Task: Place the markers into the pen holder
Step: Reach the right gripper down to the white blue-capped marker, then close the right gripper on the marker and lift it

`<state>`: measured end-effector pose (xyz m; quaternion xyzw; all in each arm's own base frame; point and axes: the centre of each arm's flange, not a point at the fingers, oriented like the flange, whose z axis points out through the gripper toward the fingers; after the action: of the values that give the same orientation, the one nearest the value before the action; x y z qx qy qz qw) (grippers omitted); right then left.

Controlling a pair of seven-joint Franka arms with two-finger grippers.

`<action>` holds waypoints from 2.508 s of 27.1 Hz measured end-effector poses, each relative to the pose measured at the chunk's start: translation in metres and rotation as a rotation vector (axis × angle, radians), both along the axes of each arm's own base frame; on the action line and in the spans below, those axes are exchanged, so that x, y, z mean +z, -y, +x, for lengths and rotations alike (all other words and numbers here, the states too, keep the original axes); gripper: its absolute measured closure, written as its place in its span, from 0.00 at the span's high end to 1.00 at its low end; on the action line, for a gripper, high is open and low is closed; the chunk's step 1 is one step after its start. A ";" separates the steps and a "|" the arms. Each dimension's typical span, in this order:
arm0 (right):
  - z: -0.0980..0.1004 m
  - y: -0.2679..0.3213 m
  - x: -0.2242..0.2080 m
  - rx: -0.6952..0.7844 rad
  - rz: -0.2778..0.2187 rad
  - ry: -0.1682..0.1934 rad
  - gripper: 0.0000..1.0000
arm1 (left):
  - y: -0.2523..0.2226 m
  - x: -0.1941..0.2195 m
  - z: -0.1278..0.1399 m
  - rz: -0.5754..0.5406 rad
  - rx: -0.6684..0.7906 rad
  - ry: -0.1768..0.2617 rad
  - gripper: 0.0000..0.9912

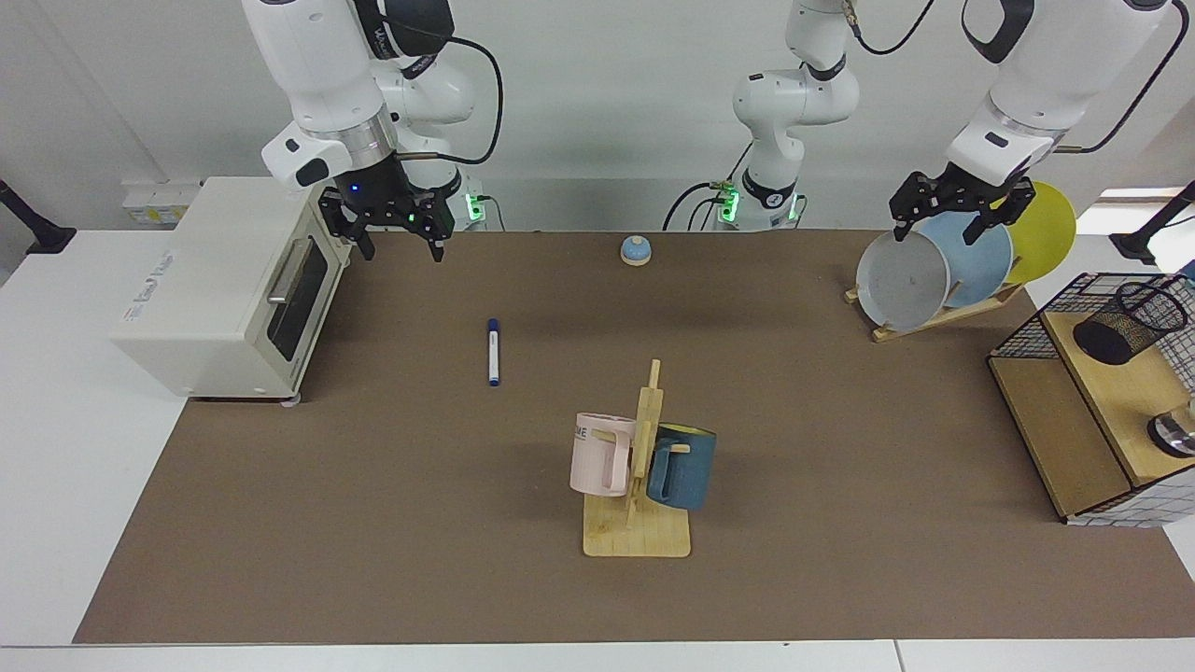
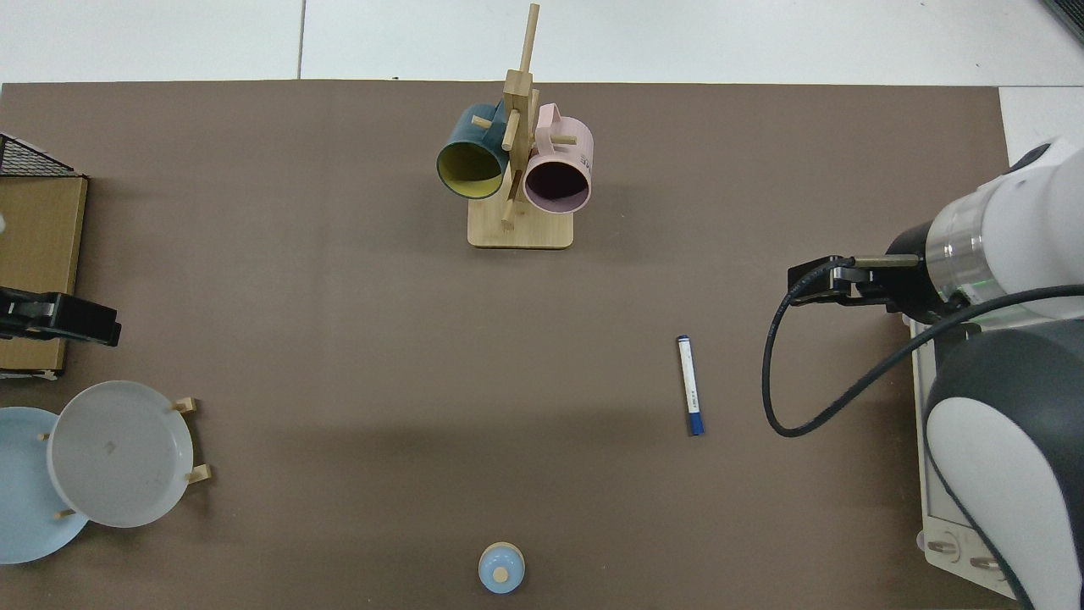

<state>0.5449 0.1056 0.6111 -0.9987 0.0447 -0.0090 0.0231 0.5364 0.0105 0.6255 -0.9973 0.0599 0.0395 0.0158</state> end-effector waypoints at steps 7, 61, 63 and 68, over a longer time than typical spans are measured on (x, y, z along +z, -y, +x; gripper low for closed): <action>0.002 0.013 0.000 -0.025 0.007 -0.001 1.00 | -0.003 0.000 0.000 0.002 0.001 0.000 1.00; -0.014 -0.052 -0.245 0.177 -0.024 -0.046 0.99 | 0.000 -0.006 -0.011 0.001 -0.010 -0.022 1.00; -0.018 -0.051 -0.257 0.163 -0.023 -0.045 0.99 | 0.000 -0.006 -0.011 0.001 -0.010 -0.022 1.00; -0.025 -0.051 -0.283 0.134 -0.019 -0.039 0.99 | 0.000 -0.005 -0.013 0.001 -0.010 -0.022 1.00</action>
<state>0.5200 0.1568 0.3279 -0.9996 -0.0220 0.0116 0.0131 0.5237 0.0108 0.6203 -0.9965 0.0649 0.0502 0.0160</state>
